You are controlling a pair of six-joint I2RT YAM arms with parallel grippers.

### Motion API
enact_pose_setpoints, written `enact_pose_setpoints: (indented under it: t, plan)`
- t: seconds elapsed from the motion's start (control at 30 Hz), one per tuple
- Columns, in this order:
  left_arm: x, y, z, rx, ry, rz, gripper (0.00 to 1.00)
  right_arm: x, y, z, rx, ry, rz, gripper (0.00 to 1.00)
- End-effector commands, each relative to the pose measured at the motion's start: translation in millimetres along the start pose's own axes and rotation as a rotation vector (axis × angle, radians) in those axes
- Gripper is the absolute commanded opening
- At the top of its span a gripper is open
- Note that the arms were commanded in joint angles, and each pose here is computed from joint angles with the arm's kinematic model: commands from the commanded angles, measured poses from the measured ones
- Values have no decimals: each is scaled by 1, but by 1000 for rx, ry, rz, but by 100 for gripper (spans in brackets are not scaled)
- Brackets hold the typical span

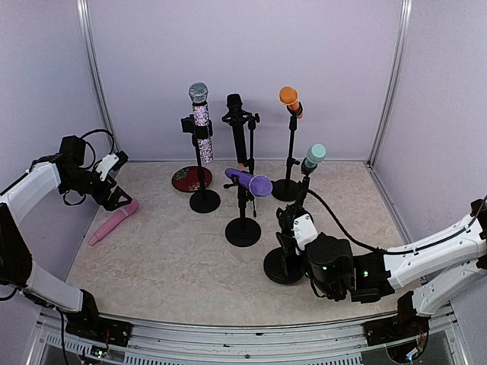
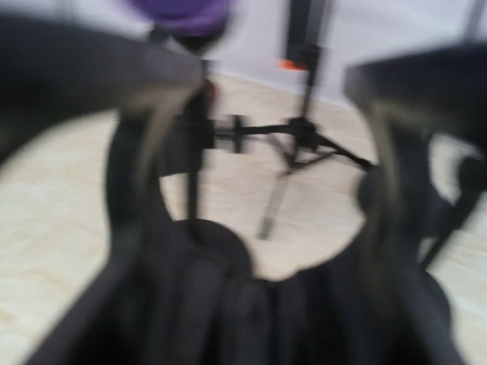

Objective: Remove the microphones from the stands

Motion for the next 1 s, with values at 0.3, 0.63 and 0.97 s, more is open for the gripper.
enact_pose_setpoints:
  t: [0.3,0.63,0.97]
  plan:
    - [-5,6,13,-20,-31,2,99,-147,9,23,-84,-153,-376,0]
    - [-8,3,12,-19,-42,-9,99,-252,-58,30,-87,-98,-538,0]
    - [-17,-3,12,6,-55,-25,99,-320,-143,41,-82,-93,-604,0]
Point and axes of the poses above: each gripper's point midway between its finger pads, its own y axis back along the fingers, its own x axis along the line the jaws close on, z = x × y, the point moved 3 cm from there along y, back along the fingers, and after that the axes turned 1 degree about -y, right-handed, at the moved point
